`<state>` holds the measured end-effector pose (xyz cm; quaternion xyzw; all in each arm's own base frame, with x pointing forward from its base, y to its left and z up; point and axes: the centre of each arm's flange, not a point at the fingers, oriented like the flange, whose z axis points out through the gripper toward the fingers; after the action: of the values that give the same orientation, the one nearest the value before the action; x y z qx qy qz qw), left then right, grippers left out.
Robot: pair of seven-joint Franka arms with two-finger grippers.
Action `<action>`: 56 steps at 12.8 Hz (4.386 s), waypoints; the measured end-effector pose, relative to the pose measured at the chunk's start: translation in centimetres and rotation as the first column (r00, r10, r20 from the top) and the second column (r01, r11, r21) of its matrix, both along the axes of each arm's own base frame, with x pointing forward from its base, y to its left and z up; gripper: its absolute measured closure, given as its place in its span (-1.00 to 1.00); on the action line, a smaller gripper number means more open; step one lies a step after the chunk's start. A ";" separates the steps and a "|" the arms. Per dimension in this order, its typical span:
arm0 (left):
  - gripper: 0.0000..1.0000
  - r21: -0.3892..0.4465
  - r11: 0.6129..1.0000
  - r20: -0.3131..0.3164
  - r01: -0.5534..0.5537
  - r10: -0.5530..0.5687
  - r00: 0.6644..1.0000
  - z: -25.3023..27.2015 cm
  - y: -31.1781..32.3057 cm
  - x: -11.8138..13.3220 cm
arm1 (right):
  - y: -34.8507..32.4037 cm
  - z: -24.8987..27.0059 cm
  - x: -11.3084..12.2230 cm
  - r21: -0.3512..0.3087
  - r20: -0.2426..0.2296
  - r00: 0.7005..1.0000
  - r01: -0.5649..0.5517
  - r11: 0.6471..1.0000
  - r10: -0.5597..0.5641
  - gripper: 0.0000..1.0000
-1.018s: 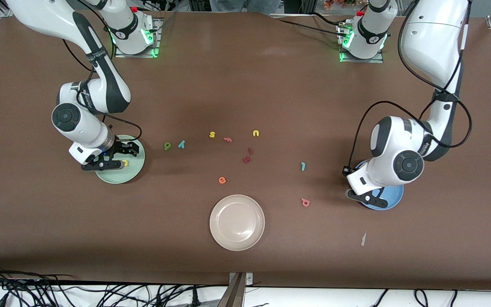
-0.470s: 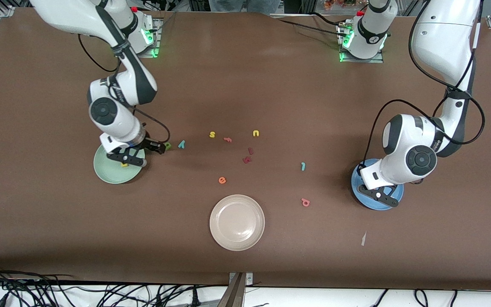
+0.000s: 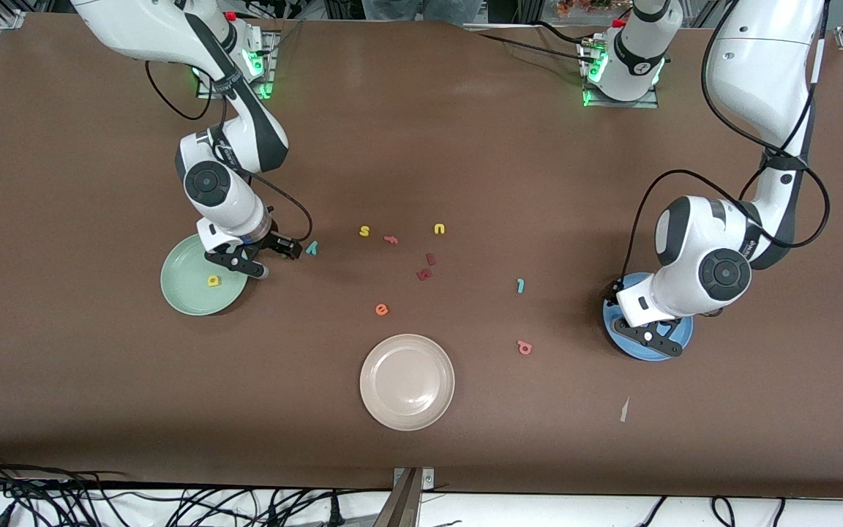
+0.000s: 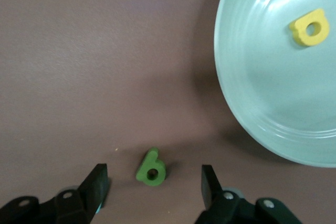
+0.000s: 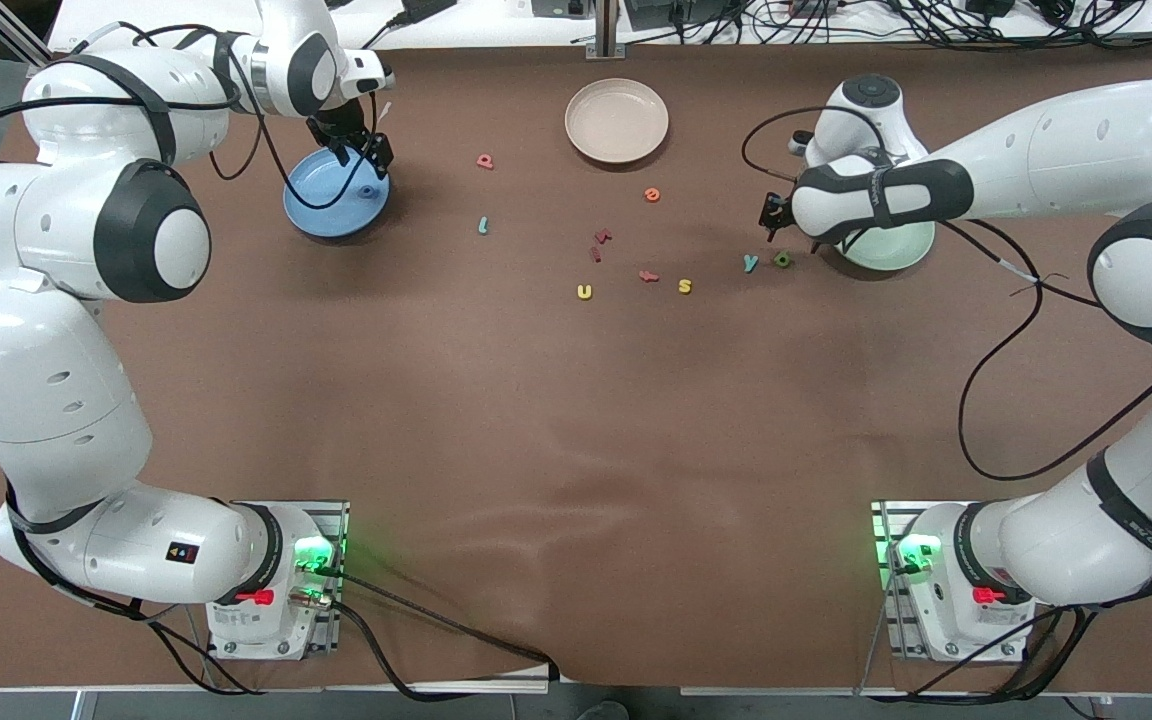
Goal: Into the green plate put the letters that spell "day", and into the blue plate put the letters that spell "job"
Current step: 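Drop yellow letter in green plate while the left gripper drops o in blue plate, then grasp green b with the right gripper while the left gripper grasps teal l, then drop green b in green plate while the left gripper drops l in blue plate, then grasp teal y with the right gripper while the left gripper reaches pink p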
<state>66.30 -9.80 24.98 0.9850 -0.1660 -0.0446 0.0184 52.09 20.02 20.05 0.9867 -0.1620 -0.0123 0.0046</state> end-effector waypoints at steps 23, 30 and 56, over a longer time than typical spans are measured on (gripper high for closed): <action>0.08 0.004 0.972 -0.031 -0.234 0.234 0.972 -7.7 -18.9 -7.0 | 1.0 -2.4 -1.4 0.008 0.001 0.999 0.053 0.999 -0.053 0.42; 0.70 0.013 0.978 -0.017 -0.208 0.208 0.978 -7.5 -19.1 -7.0 | -2.9 3.4 2.1 -0.039 -0.018 0.990 -0.137 0.990 0.136 0.42; -1.00 -0.084 0.959 -0.035 -0.271 0.269 0.963 -1.0 -9.5 2.8 | 7.4 -1.5 -0.6 -0.018 -0.013 0.999 -0.048 0.999 0.048 -0.10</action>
<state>69.10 -19.27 23.98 0.9960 -0.0317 -0.0458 0.0699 51.50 27.38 18.50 0.9901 -0.1384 -0.0168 0.0151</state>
